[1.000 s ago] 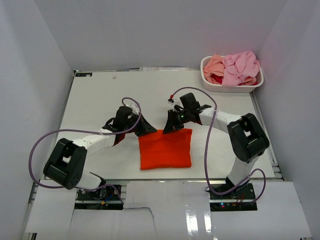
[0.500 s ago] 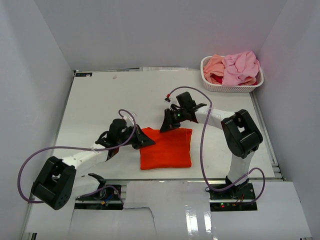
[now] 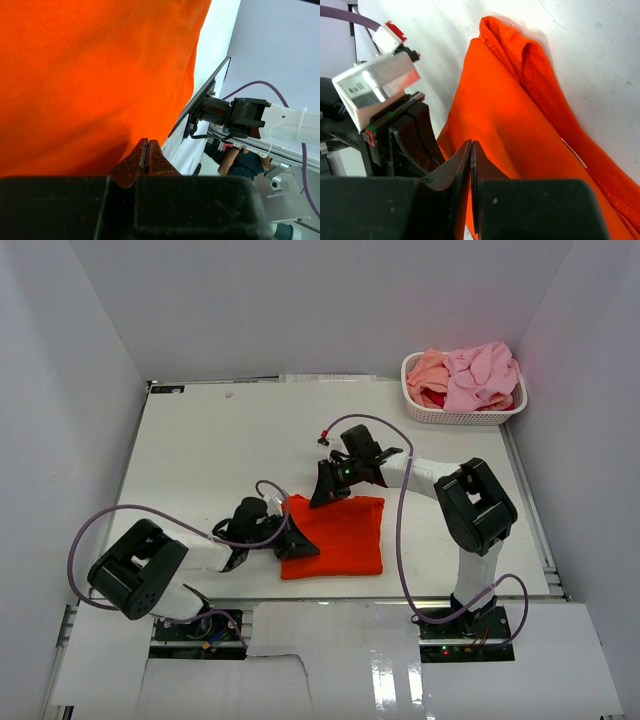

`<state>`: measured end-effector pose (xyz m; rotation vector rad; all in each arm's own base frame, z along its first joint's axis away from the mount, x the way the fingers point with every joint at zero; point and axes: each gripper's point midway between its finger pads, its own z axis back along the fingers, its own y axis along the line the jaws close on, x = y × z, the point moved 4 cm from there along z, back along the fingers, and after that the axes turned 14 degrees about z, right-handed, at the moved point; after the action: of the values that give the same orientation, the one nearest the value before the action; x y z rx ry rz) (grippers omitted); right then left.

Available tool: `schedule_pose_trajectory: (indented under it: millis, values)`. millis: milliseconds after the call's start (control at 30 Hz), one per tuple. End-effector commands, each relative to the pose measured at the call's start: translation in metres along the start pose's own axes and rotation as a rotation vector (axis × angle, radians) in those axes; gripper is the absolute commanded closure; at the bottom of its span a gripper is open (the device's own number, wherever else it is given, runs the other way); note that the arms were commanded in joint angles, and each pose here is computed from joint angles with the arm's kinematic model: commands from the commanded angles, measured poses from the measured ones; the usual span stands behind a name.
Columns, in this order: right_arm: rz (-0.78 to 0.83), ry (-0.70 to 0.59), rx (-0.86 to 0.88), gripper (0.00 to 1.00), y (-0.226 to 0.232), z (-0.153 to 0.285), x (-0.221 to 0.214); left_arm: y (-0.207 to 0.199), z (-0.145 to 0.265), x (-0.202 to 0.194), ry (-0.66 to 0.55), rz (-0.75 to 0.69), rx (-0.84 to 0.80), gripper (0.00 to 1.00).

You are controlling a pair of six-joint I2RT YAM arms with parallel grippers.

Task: Fold and stack the t-shirts
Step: Smooth out wrinkles on the folded tshirt

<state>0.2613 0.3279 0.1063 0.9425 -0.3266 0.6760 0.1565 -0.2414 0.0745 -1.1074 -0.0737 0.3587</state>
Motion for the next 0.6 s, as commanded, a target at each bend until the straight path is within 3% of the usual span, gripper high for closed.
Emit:
schedule_pose_trajectory:
  millis: [0,267,567]
  values:
    - [0.020,-0.027,0.042,0.92,0.006,-0.005,0.006,-0.012,-0.004,-0.004,0.002,-0.036,-0.077,1.00]
    - [-0.002,-0.002,0.054,0.92,-0.003,-0.014,-0.007,0.033,-0.017,-0.014,0.015,0.043,0.028,1.00]
    - [-0.039,0.024,0.045,0.92,-0.016,-0.016,-0.025,0.055,-0.024,-0.020,0.018,0.101,0.077,1.00]
